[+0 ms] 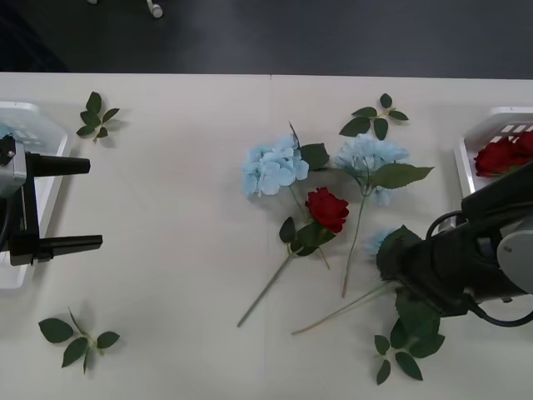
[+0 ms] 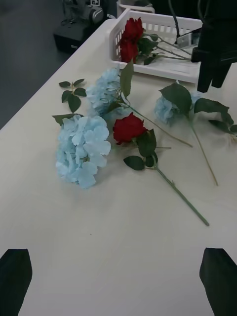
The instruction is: Put the red flowers into the right box and the blue flowers into the left box
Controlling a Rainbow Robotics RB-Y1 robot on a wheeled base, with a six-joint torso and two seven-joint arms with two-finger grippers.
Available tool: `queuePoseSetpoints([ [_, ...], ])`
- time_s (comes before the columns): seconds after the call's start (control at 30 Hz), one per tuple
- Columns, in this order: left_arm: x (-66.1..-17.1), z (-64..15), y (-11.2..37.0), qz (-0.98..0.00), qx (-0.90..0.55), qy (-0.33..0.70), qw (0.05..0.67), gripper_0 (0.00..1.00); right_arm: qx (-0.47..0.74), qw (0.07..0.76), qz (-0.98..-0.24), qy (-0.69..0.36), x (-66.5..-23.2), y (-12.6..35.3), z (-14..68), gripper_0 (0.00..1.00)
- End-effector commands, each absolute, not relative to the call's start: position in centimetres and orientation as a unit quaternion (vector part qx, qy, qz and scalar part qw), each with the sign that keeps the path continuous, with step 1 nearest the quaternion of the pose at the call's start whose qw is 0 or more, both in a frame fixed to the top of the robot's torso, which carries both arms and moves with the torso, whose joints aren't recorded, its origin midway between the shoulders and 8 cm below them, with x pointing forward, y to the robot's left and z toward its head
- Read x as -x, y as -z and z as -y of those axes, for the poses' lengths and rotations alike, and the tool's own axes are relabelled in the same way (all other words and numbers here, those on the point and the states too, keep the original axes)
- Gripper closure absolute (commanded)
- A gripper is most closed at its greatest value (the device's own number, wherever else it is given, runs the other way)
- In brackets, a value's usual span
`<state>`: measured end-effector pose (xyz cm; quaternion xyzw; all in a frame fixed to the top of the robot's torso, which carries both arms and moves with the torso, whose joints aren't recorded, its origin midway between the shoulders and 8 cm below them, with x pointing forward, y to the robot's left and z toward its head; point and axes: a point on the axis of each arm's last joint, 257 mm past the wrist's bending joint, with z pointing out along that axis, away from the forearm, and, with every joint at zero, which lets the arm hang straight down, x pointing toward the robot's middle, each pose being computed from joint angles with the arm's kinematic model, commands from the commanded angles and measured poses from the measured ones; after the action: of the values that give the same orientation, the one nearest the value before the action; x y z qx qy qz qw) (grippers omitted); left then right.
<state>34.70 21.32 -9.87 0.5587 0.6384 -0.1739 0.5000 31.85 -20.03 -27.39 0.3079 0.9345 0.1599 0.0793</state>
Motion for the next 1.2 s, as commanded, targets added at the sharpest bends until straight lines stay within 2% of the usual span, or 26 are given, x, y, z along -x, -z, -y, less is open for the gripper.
queuePoseSetpoints([
  [0.03,-34.6,-22.4,10.2,-0.646,-0.556,0.161,0.497,0.0,-0.323,0.088,-0.932,-0.137,-31.7,27.5,22.1,0.53],
  [0.7,-34.6,-22.4,10.2,-0.646,-0.556,0.161,0.497,0.0,-0.368,0.076,-0.912,-0.167,-31.1,33.5,19.7,0.53],
  [0.9,-34.6,-22.4,10.2,-0.646,-0.556,0.161,0.497,0.0,-0.376,0.097,-0.908,-0.159,-32.0,35.6,19.1,0.53],
  [1.2,-34.6,-22.4,10.2,-0.646,-0.556,0.161,0.497,0.0,-0.383,0.099,-0.903,-0.168,-32.3,36.3,17.6,0.53],
])
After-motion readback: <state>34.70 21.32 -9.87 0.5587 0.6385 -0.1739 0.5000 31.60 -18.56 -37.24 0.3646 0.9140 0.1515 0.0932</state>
